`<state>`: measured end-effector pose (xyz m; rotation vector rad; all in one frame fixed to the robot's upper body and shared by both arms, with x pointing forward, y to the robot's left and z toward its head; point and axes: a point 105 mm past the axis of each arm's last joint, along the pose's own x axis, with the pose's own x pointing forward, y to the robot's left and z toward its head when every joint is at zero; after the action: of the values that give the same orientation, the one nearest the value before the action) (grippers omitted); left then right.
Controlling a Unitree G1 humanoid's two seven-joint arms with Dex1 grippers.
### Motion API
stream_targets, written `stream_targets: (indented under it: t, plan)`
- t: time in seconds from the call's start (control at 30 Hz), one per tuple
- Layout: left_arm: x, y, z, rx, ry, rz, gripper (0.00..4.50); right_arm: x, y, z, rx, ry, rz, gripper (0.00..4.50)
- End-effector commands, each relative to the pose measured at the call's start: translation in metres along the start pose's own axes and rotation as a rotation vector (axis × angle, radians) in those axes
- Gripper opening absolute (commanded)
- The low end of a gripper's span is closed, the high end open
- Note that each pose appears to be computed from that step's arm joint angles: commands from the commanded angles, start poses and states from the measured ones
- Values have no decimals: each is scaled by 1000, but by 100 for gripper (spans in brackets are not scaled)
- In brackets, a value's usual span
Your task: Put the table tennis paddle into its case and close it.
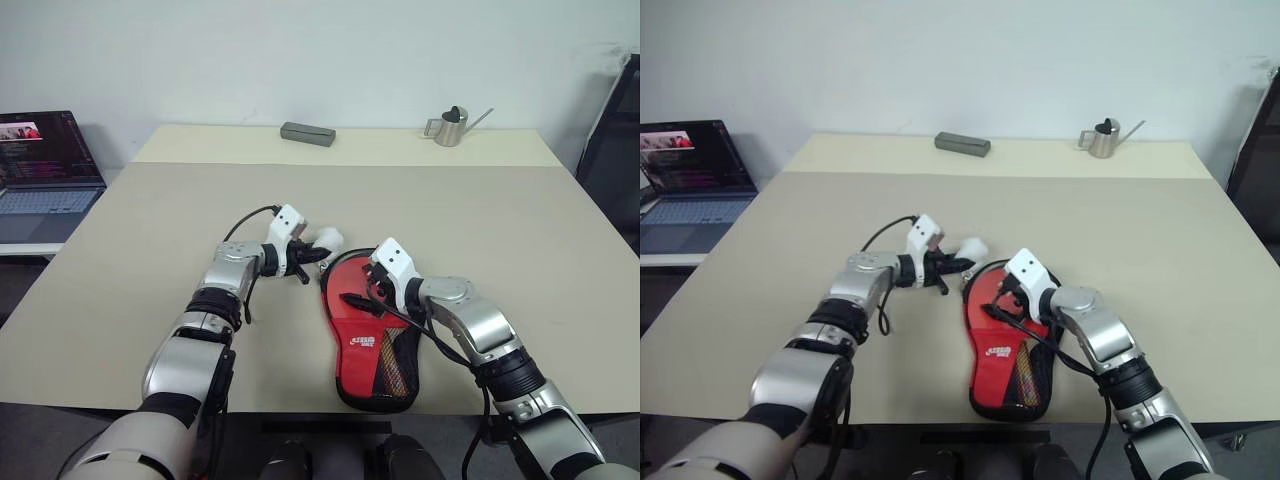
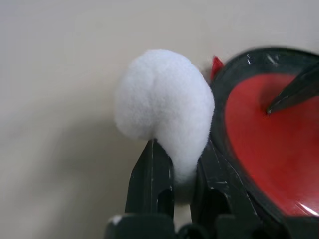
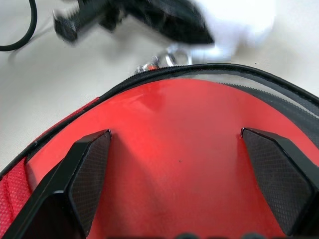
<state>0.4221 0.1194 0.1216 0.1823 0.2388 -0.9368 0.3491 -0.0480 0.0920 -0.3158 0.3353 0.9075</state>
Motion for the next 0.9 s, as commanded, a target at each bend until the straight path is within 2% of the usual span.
stream_targets:
  t: [0.03, 0.23, 0.43, 0.57, 0.9]
  plan:
    - [-6, 10, 28, 82, -43, 32, 11, -4, 4, -55, 44, 205, -27, 450]
    - [1, 18, 36, 114, -11, 88, 11, -8, 19, -66, 88, 215, -44, 450]
    - [25, 2, 37, 145, 22, 49, 11, -8, 35, -73, 156, 217, -75, 450]
    - [38, -3, 48, 178, 11, 61, 11, -6, 47, -76, 198, 217, -86, 450]
    - [42, 10, 79, 263, -13, 219, 11, 0, 65, -79, 260, 214, -108, 450]
